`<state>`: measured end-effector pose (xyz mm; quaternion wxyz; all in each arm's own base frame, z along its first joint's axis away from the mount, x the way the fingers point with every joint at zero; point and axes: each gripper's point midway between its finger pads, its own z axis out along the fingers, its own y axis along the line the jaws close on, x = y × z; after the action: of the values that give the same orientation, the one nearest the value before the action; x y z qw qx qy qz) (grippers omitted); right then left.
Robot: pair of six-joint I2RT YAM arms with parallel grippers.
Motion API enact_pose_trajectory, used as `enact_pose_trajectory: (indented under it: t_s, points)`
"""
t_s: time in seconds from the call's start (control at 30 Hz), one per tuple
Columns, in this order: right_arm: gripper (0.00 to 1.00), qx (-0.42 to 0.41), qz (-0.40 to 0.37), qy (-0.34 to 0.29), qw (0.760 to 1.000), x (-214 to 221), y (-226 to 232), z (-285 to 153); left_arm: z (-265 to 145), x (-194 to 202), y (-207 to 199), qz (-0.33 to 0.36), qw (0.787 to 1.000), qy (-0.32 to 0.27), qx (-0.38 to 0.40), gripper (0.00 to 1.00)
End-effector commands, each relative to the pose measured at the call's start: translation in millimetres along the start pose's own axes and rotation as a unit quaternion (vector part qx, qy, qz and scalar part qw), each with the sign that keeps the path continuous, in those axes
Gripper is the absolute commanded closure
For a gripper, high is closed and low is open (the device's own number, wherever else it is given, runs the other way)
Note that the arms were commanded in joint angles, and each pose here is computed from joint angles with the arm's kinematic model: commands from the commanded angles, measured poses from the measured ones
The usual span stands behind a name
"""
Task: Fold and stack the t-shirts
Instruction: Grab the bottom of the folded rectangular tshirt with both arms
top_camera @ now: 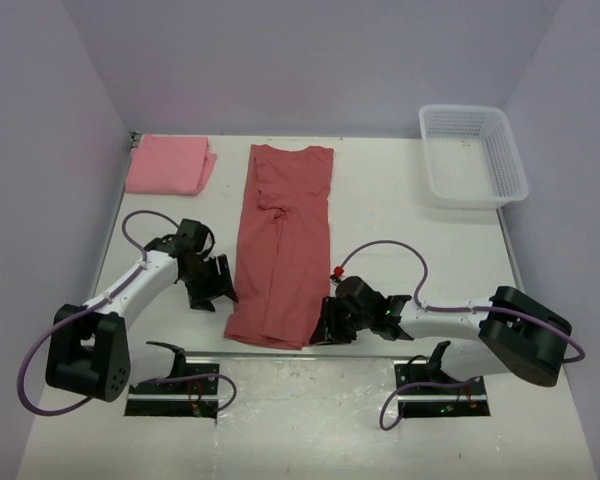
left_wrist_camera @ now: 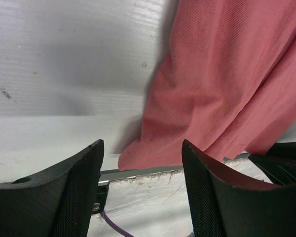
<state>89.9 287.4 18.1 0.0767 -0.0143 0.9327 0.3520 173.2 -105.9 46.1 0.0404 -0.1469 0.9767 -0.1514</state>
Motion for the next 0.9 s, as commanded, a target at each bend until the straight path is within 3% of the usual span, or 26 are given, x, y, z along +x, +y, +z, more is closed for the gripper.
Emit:
enact_pose_trajectory:
  t_s: [0.0,0.03,0.1,0.17,0.53,0.87]
  points:
    - [0.67,0.049,0.008,-0.004,0.999,4.3,-26.1,1.8,-13.2,1.8,2.8,-0.010,1.000,-0.009,-0.011,0.34]
    - [0.71,0.050,0.007,-0.004,0.999,3.8,-25.6,1.4,-14.5,3.2,4.1,-0.011,1.000,-0.011,-0.012,0.34]
    - [0.91,0.052,0.007,-0.004,0.999,3.3,-25.5,1.7,-14.8,7.0,6.1,-0.015,1.000,-0.008,-0.014,0.33]
    - [1.00,0.056,0.005,-0.006,0.998,2.2,-25.5,2.2,-12.8,14.5,8.5,-0.016,1.000,0.003,-0.013,0.33]
    - [1.00,0.072,0.005,-0.013,0.997,-1.5,-27.9,-1.0,-16.0,39.1,7.0,-0.017,0.999,0.040,0.012,0.34]
    - [1.00,0.077,0.002,-0.023,0.997,-3.9,-28.2,-7.2,-0.2,49.6,-7.0,-0.035,0.994,0.088,0.057,0.50]
